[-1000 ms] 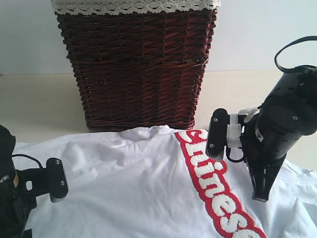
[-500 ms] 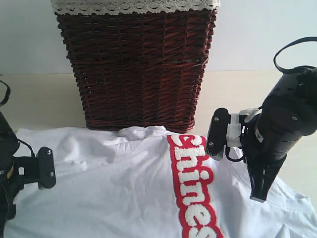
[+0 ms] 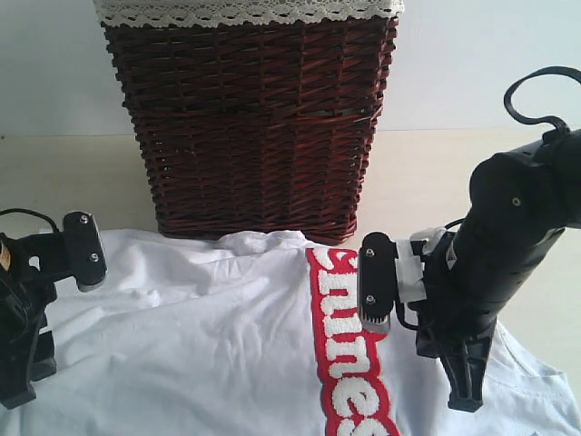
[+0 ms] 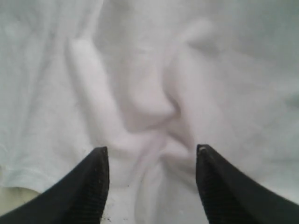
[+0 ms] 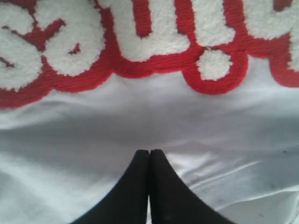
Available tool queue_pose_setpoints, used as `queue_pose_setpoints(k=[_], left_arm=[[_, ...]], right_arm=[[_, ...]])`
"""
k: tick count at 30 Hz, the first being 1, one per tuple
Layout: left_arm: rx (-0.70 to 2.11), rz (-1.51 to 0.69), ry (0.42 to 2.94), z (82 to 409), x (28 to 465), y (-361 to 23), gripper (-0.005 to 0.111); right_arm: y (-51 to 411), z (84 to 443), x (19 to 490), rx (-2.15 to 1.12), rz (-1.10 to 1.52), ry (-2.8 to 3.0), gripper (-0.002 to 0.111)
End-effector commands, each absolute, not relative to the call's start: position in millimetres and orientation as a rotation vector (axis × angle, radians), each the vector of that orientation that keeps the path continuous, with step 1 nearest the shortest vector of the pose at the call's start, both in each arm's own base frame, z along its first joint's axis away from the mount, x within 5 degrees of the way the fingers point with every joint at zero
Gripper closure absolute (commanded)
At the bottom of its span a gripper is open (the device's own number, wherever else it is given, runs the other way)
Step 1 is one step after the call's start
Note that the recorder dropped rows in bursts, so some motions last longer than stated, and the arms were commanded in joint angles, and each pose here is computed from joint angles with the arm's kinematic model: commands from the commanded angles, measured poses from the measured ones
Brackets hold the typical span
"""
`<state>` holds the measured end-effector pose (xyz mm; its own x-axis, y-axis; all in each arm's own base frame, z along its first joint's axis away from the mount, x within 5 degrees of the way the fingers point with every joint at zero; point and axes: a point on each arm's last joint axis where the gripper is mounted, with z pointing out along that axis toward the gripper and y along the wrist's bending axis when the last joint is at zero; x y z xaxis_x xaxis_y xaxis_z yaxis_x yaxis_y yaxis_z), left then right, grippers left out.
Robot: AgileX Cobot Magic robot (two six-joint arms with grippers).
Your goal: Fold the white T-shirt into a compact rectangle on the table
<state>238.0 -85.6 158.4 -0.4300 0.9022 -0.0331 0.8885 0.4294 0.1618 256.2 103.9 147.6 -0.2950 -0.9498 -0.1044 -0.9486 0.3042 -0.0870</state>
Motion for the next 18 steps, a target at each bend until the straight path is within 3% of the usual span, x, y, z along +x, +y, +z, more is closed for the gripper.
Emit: queue_pose_setpoints(k=[1, 4, 6, 15, 18], left_arm=[[1.64, 0.124, 2.55, 166.2, 231.7, -86.8, 0.052], [1.645, 0.116, 2.57, 166.4, 229.8, -86.2, 0.052], [1.645, 0.117, 2.57, 167.4, 229.2, -85.9, 0.052], [1.634, 0.105, 2.575, 167.4, 229.0, -86.5, 0.052], [1.629, 0.1, 2.577, 167.4, 228.9, -86.8, 0.052]], right_arm=[[103.5, 147.5, 258.8, -1.682, -0.013, 2.468, 0.084], [102.7, 147.8, 257.1, -1.676, -0.007, 2.494, 0.042], [100.4, 147.4, 254.8, -1.753, -0.021, 2.484, 0.029], [94.1, 147.9, 255.0, -2.169, -0.126, 2.196, 0.028], [93.6, 147.1, 257.8, -2.166, -0.163, 2.178, 0.035]])
